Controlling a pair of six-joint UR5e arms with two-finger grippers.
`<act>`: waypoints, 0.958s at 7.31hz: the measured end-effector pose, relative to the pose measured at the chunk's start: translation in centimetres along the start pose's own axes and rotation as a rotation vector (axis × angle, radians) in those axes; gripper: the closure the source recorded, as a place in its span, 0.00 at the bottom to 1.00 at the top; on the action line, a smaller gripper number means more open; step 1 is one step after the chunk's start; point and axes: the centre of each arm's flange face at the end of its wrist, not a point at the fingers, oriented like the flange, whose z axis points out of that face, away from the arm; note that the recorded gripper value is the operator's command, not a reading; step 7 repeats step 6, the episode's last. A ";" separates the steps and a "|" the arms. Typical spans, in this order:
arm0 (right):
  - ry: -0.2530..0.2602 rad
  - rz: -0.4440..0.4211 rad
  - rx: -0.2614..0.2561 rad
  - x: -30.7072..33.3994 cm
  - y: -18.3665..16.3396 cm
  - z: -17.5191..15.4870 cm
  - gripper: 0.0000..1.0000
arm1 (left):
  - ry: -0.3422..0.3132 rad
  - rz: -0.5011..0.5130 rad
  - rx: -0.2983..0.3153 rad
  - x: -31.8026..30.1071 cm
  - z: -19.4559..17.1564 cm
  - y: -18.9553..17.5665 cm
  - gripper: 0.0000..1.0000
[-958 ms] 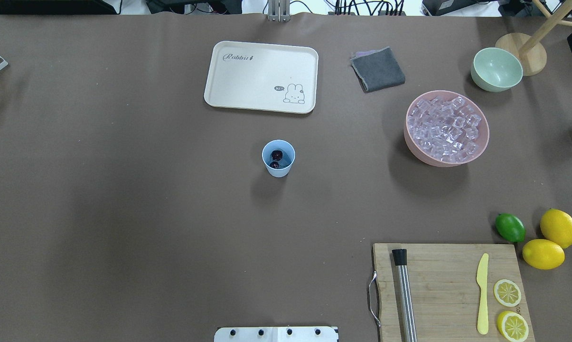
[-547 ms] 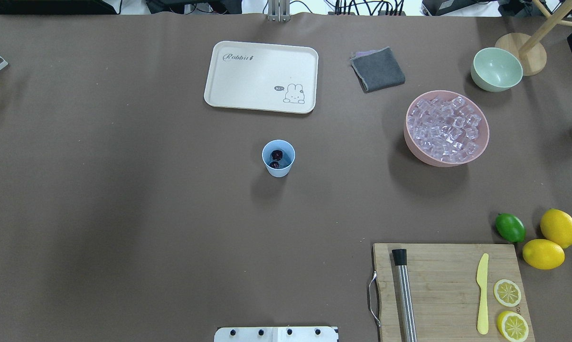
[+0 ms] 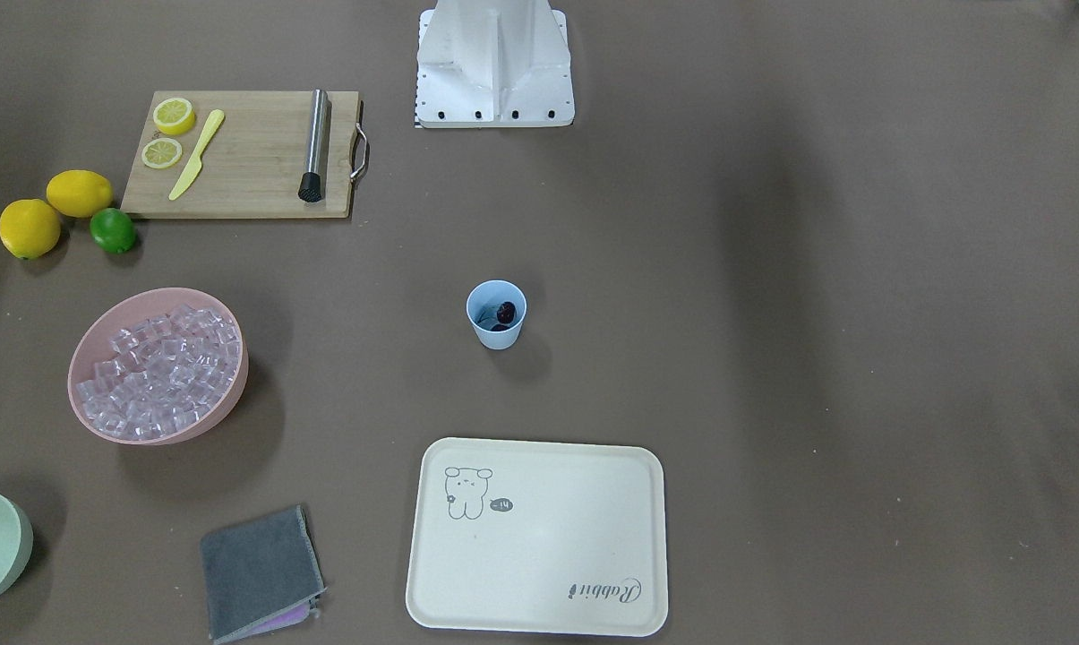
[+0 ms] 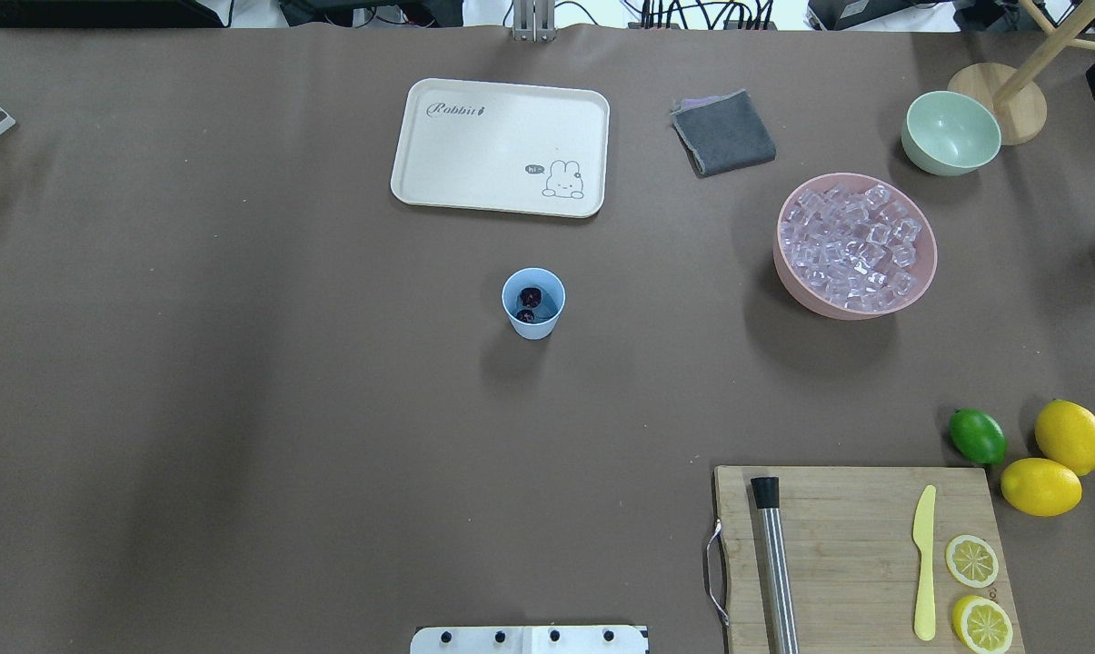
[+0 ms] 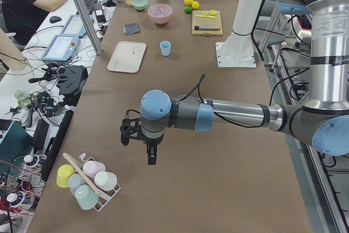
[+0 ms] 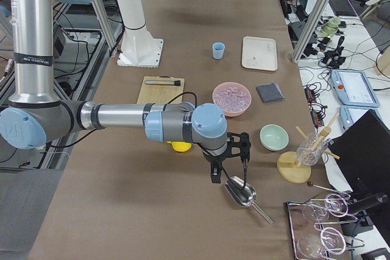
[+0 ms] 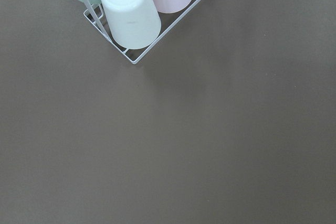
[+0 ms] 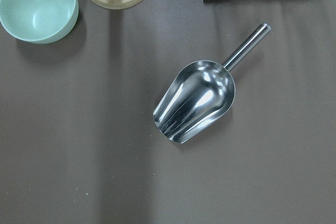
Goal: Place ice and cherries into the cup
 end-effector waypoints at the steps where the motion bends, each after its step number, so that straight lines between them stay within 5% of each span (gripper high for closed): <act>1: 0.000 -0.001 0.000 -0.1 -0.1 0.0 0.00 | 0.004 0.009 0.007 0.3 -0.2 -0.7 0.02; 7: -0.002 0.061 -0.025 -2.0 -2.2 1.1 0.00 | -0.002 0.147 -0.011 -1.5 1.1 0.9 0.02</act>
